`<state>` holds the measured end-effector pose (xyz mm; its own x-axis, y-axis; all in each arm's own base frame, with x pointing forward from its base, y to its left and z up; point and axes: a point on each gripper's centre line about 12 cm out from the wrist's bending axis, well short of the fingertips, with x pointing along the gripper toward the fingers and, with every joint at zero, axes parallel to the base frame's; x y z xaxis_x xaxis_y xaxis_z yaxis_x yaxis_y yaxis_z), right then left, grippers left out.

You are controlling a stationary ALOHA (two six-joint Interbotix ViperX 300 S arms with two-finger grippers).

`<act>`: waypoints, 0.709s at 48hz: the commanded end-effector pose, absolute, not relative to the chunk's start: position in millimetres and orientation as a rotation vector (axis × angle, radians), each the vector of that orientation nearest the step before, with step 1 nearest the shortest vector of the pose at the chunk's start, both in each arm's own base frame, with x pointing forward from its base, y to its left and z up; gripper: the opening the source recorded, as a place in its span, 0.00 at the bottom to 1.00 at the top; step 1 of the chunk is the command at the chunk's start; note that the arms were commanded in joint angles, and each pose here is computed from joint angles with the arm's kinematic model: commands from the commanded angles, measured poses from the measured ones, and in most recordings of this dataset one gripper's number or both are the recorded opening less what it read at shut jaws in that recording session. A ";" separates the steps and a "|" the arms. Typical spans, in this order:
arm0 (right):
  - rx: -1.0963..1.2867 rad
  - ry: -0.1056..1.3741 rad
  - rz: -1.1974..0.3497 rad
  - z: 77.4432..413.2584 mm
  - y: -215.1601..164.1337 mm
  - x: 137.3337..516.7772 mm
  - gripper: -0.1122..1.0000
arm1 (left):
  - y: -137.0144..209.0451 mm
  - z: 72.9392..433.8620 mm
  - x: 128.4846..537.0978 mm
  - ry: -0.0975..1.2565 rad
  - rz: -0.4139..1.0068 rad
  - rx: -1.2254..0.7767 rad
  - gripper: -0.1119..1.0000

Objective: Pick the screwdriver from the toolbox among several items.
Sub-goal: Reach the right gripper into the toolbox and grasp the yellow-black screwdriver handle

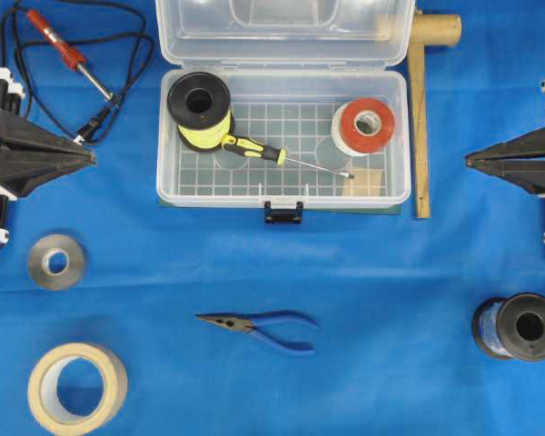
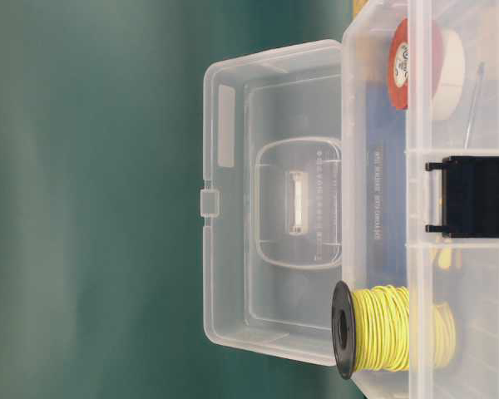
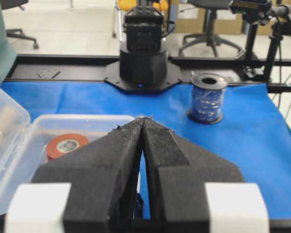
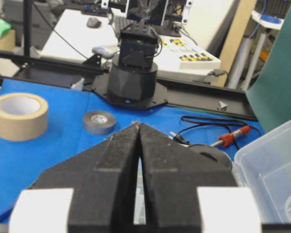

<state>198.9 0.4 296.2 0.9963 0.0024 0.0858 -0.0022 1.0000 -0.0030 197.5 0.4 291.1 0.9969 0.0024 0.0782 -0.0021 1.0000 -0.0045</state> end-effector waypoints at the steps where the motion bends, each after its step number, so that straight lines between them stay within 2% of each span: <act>1: 0.009 -0.094 -0.004 301.7 -0.8 202.5 0.10 | 1.5 294.0 201.7 -0.084 0.010 -0.034 0.10; 11: 0.099 0.073 -0.040 314.7 -8.0 239.1 0.10 | 1.7 292.0 206.0 -0.087 0.012 -0.040 0.10; 20: 0.164 0.283 -0.127 316.0 -31.7 288.0 0.10 | 2.2 291.6 210.3 -0.106 0.014 -0.038 0.10; 31: 0.300 0.522 -0.218 290.0 -57.7 347.2 0.11 | 2.0 288.8 216.3 -0.106 0.014 -0.037 0.10; 34: 0.344 0.573 -0.244 285.2 -63.7 360.7 0.17 | 2.3 289.4 217.9 -0.112 0.015 -0.036 0.10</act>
<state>343.7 -56.1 279.0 0.8294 -0.1235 -0.5449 0.2875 0.9306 0.2266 214.3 1.9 281.9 0.9963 0.0151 0.0841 -0.0119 0.9992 -0.0380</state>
